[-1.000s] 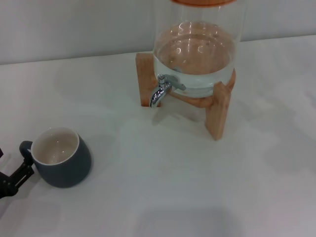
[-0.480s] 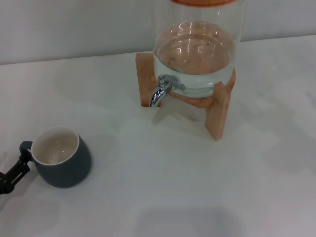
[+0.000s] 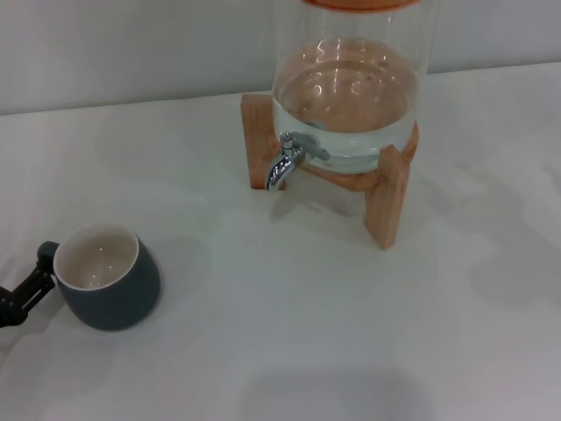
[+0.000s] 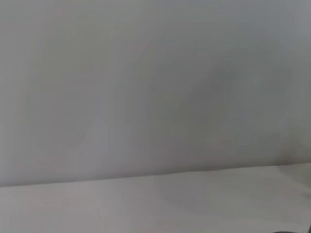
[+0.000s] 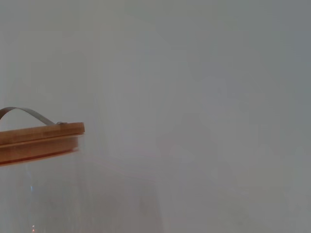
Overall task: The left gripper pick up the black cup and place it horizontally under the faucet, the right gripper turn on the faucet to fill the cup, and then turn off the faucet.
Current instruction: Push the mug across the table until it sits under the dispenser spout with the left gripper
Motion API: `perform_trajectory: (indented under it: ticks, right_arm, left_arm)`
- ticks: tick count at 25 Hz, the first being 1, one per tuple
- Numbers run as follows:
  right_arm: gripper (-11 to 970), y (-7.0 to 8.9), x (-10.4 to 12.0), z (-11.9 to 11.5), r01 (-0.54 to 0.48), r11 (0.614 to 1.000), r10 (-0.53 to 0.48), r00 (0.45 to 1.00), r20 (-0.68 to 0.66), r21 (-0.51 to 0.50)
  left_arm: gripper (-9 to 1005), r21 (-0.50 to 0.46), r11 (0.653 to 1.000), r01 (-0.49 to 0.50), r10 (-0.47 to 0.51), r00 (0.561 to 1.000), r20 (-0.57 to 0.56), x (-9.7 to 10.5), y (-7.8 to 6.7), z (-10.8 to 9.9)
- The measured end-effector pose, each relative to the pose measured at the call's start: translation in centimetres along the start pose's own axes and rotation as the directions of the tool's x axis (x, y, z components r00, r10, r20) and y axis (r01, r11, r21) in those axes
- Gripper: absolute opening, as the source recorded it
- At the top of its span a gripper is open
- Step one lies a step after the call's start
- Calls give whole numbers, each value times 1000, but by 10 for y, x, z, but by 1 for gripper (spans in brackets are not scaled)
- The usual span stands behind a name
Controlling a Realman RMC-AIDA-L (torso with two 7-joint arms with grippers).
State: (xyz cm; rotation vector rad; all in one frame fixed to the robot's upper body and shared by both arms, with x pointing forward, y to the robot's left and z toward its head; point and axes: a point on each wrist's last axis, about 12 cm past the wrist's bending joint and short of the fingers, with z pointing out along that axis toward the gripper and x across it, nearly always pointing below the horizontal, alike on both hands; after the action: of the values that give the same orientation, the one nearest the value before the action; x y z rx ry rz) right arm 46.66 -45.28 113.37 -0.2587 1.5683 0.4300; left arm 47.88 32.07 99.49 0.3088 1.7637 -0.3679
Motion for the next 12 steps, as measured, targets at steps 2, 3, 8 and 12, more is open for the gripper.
perform_trajectory:
  ticks: [2, 3, 8, 12]
  right_arm:
    - [603, 0, 0, 0, 0, 1000, 0, 1000, 0, 0]
    - [603, 0, 0, 0, 1, 1000, -1, 1000, 0, 1]
    - [603, 0, 0, 0, 2, 1000, -2, 1000, -1, 3]
    - [603, 0, 0, 0, 4, 1000, -4, 1000, -1, 3]
  left_arm:
    - [788, 3, 1000, -2, 2, 1000, 2, -1, 0, 2]
    - [787, 4, 1000, -3, 3, 1000, 2, -2, 0, 3]
    - [784, 12, 1000, -11, 11, 1000, -5, -3, -1, 7]
    - [782, 14, 1000, -13, 14, 1000, -7, -3, -1, 7]
